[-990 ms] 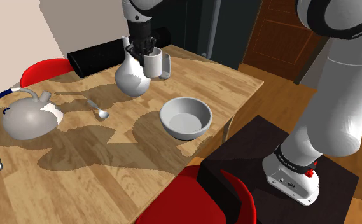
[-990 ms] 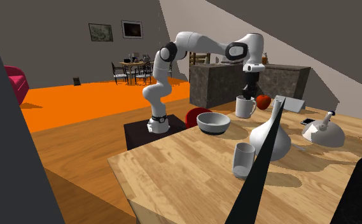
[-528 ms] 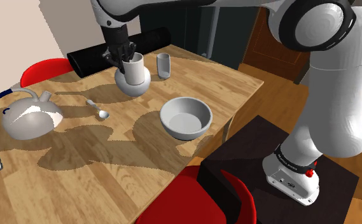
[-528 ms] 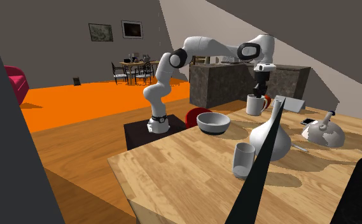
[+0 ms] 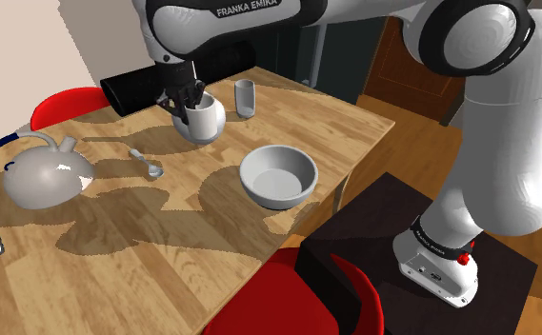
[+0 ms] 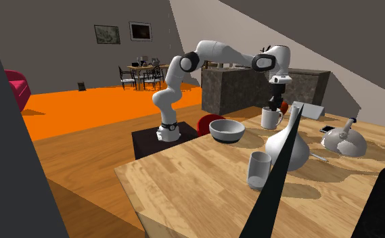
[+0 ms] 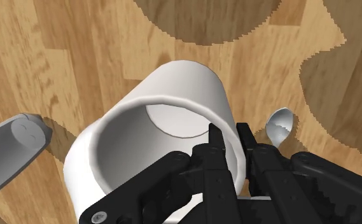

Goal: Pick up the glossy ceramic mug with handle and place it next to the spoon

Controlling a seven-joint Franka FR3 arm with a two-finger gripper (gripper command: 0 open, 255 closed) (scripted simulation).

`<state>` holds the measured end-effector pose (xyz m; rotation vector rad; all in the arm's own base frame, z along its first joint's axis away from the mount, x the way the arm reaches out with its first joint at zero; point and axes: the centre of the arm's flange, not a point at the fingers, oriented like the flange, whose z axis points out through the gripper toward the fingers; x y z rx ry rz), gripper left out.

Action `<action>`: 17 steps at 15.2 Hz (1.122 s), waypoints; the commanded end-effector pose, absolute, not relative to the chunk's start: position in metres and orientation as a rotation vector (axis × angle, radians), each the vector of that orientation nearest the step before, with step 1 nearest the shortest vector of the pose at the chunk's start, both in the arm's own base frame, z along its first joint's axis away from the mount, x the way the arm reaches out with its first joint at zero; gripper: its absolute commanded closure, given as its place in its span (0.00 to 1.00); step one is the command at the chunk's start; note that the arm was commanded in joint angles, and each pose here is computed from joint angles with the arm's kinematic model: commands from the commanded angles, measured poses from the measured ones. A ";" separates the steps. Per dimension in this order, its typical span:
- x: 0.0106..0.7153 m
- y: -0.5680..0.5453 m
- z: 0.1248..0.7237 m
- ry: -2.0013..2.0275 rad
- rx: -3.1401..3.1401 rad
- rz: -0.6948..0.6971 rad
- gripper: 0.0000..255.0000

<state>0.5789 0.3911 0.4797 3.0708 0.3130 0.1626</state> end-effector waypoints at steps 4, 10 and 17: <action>0.579 0.391 0.453 0.313 3.071 0.163 1.00; 0.579 0.391 0.421 0.313 3.071 0.163 1.00; 0.579 0.391 0.384 0.313 3.071 0.163 1.00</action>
